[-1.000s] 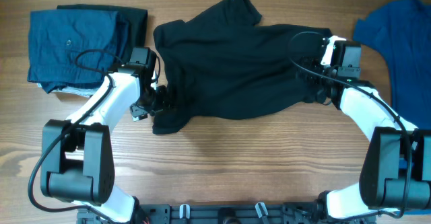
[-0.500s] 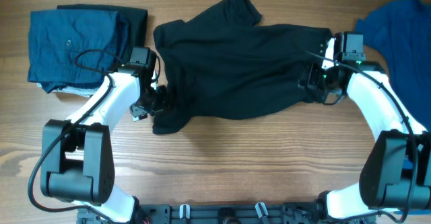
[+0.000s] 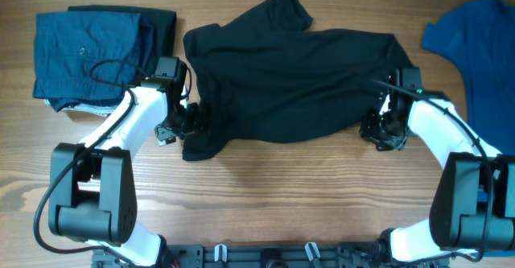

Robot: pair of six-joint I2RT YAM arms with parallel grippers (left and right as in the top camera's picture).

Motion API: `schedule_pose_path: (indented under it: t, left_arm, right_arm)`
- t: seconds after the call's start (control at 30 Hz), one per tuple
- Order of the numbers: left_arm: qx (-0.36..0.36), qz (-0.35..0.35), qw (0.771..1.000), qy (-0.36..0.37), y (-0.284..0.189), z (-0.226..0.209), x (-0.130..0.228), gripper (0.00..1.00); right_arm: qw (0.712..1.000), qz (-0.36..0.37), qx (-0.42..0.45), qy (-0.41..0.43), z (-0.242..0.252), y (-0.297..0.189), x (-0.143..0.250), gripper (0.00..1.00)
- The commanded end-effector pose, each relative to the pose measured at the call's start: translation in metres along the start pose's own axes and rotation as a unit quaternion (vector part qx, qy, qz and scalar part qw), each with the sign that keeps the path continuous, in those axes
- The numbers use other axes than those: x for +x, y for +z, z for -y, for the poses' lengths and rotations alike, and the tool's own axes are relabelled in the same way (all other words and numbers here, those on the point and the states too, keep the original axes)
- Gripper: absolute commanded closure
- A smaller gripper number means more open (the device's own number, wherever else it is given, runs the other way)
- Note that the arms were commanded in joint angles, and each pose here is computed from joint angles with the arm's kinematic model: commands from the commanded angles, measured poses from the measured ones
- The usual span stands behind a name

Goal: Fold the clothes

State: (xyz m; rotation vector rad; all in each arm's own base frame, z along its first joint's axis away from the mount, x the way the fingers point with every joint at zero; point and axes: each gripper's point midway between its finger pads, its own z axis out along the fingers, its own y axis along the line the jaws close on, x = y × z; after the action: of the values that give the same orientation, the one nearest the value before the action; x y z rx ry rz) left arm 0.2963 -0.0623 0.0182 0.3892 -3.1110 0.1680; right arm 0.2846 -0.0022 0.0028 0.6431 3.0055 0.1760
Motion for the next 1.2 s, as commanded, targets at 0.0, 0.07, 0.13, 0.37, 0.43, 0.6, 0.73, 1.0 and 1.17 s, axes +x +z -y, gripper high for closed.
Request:
schedule_pose_path:
  t: [0.0, 0.07, 0.13, 0.37, 0.43, 0.6, 0.73, 1.0, 1.17]
  left_arm:
    - [0.003, -0.009, 1.0, 0.0, 0.003, -0.002, 0.003, 0.18]
    - [0.003, -0.009, 1.0, 0.0, 0.003, -0.002, 0.003, 0.18]
    - [0.002, -0.01, 1.0, 0.0, 0.003, -0.002, 0.003, 0.18]
    - [0.002, -0.011, 1.0, -0.001, 0.003, -0.002, 0.004, 0.18]
    - [0.002, -0.011, 1.0, 0.0, 0.003, -0.002, 0.004, 0.18]
    - [0.002, -0.011, 1.0, 0.0, 0.003, -0.002, 0.004, 0.18]
    - [0.002, -0.011, 1.0, 0.0, 0.003, -0.002, 0.004, 0.18]
    - [0.002, -0.011, 1.0, 0.0, 0.003, -0.002, 0.004, 0.17]
    - [0.002, -0.01, 1.0, 0.0, 0.003, -0.002, 0.003, 0.17]
  right_arm:
    - [1.0, 0.021, -0.008, 0.018, -0.001, 0.008, -0.005, 0.69]
    - [0.999, 0.041, -0.015, 0.016, -0.004, 0.008, -0.015, 0.69]
    - [0.998, 0.052, -0.019, 0.014, -0.006, 0.007, -0.02, 0.68]
    - [0.997, 0.076, -0.002, 0.013, -0.001, 0.006, -0.03, 0.57]
    - [0.997, 0.08, 0.006, 0.014, 0.002, 0.006, -0.032, 0.57]
    - [0.996, 0.093, 0.012, 0.014, 0.003, 0.005, -0.038, 0.53]
    - [0.993, 0.114, 0.003, 0.012, -0.001, 0.003, -0.048, 0.49]
    - [0.992, 0.127, -0.004, 0.011, -0.004, 0.002, -0.054, 0.46]
    - [0.992, 0.127, -0.006, 0.011, -0.005, 0.005, -0.056, 0.43]
